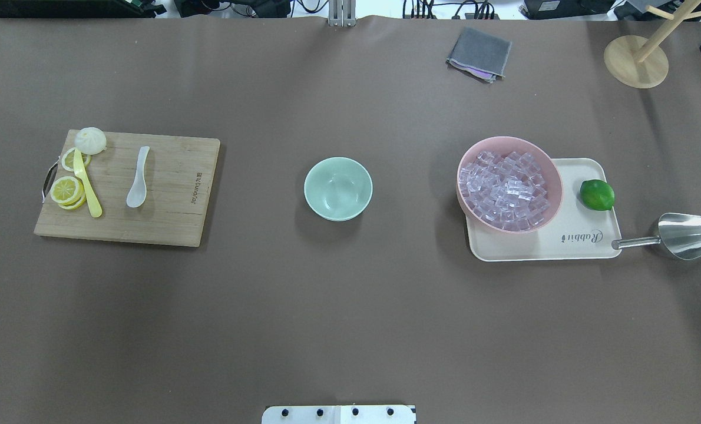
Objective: Put spoon and ice into bowl
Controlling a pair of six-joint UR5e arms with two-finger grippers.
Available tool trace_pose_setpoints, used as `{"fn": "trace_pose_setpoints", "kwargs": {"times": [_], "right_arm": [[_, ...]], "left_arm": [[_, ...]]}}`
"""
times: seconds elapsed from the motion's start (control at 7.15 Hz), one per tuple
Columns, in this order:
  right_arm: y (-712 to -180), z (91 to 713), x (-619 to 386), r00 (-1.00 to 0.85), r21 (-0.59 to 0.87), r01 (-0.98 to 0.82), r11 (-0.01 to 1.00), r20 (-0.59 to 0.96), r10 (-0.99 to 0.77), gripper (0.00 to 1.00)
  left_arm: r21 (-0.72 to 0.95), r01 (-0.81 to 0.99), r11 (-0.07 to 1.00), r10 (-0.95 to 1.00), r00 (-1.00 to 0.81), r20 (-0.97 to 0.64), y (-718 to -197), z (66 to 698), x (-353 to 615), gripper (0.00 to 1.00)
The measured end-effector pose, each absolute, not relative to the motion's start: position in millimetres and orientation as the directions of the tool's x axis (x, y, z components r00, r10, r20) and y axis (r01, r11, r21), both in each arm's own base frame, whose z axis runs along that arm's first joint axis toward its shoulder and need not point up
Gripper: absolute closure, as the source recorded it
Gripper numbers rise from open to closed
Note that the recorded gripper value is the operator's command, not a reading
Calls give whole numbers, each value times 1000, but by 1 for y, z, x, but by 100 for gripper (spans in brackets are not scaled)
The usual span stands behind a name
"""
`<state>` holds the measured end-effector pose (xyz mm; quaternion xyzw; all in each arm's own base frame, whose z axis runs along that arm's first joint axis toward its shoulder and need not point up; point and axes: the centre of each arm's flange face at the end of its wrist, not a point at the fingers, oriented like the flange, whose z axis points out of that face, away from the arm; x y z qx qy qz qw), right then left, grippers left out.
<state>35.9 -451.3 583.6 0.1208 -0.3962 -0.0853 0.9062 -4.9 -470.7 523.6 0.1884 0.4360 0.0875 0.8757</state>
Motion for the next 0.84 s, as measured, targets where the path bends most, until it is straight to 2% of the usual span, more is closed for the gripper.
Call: {"fn": "trace_pose_setpoints", "kwargs": {"times": [0.42, 0.84], "right_arm": [[-451, 584, 34, 670, 285, 62, 956, 698, -252, 0], [-452, 583, 27, 665, 280, 71, 957, 702, -255, 0]], "left_arm": [[404, 30, 914, 306, 602, -738, -466, 526, -3, 3], [398, -1, 917, 322, 588, -742, -486, 504, 42, 3]]}}
